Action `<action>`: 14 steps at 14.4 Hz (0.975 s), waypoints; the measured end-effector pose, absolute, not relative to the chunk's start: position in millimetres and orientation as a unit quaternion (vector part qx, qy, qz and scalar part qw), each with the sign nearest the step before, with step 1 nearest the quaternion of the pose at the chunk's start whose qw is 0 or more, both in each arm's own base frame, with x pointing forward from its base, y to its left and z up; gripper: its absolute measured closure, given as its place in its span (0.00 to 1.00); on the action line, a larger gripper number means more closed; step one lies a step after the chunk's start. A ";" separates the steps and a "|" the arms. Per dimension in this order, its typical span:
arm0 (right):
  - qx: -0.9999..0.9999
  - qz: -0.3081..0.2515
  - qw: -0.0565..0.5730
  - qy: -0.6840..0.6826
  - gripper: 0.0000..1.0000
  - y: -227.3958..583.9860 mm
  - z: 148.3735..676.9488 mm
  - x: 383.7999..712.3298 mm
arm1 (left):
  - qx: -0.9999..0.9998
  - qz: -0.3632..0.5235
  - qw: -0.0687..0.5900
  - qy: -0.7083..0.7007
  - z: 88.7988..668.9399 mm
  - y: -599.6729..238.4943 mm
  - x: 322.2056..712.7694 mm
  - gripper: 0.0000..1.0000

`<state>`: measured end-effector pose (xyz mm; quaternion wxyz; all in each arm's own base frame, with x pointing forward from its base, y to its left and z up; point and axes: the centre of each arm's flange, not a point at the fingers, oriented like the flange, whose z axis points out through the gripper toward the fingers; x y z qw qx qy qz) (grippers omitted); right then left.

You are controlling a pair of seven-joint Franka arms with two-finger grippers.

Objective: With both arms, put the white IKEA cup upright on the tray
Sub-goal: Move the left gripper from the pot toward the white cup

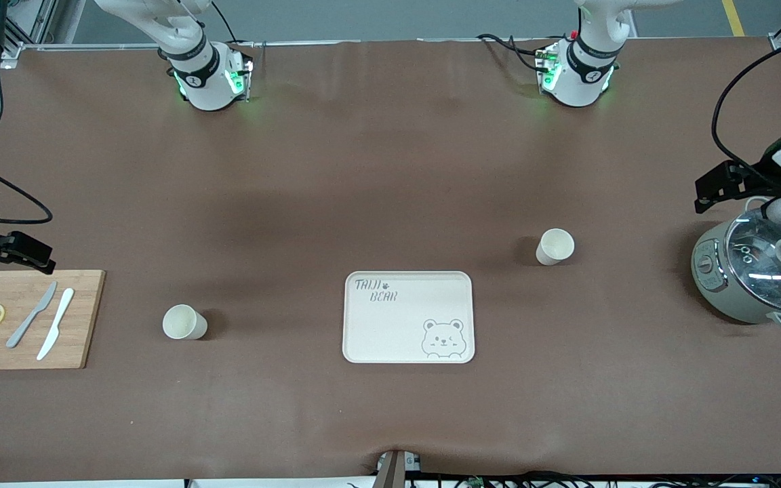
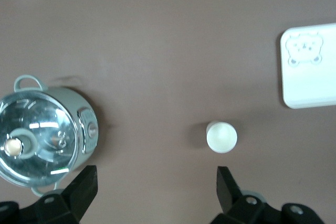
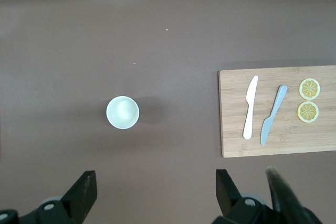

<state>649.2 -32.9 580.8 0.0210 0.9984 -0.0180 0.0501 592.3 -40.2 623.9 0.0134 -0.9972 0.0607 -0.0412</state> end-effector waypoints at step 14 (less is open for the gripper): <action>0.998 0.051 0.021 -0.020 0.00 -34.7 581.2 649.2 | -0.997 -0.046 -0.037 0.039 464.7 -120.2 602.6 0.00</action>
